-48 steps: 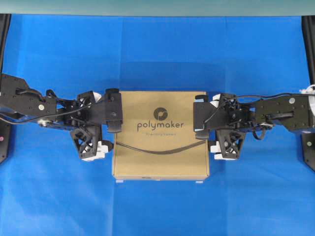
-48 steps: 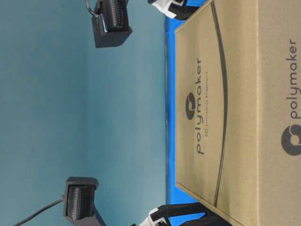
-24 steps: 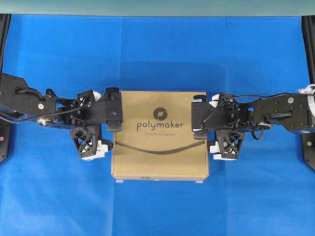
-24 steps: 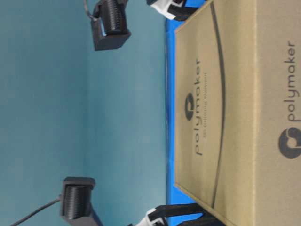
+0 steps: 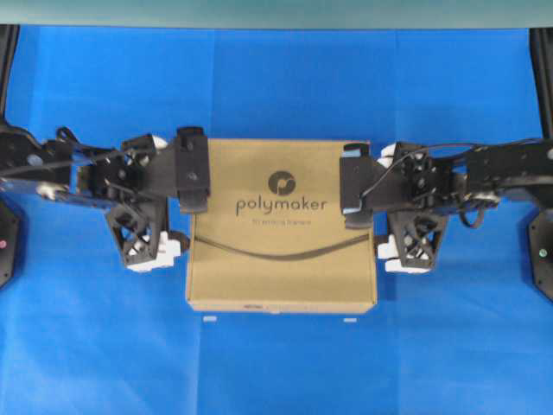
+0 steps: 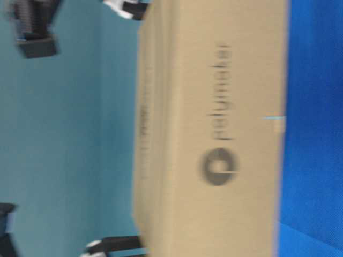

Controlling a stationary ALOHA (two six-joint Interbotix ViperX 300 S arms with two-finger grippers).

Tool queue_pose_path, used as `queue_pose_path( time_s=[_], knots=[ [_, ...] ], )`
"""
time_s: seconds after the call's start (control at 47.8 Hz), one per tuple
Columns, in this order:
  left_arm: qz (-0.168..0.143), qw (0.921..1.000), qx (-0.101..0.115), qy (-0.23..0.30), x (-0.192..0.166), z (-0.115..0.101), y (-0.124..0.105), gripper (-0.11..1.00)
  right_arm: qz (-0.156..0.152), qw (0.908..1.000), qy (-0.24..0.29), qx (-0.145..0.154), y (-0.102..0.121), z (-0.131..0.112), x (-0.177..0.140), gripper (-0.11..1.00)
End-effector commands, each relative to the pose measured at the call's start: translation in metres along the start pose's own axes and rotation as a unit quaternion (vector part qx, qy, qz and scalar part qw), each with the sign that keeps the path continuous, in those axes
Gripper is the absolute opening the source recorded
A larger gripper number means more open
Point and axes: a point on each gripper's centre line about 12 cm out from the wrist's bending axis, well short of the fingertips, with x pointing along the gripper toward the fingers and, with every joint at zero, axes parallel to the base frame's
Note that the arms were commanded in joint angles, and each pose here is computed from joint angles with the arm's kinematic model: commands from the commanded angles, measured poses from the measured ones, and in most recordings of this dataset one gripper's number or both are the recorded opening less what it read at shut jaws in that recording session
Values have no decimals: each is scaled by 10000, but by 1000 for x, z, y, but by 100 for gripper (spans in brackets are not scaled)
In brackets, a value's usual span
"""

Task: Lift up the cardboard box by clamping it between your arms.
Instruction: 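Lift the clamped box upward with both arms together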

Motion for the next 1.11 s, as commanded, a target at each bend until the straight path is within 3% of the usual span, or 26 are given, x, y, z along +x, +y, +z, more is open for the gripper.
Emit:
queue_pose_path(
  time_s=[0.0, 0.586, 0.775, 1.089],
  knots=[
    [1, 9990, -96, -437, -33, 34, 2, 89, 28, 9988, -470, 92, 1, 27, -35, 100],
    [120, 9980, -231, -579, -130, 113, 10, 89, 158, 9993, -296, 146, -1, 76, -138, 100],
    [103, 9983, -234, -525, -147, 121, 9, 89, 146, 9991, -387, 111, -1, 87, -161, 100],
    [112, 9987, -234, -448, -147, 123, 9, 89, 125, 9993, -340, 123, -3, 88, -164, 100]
  ],
)
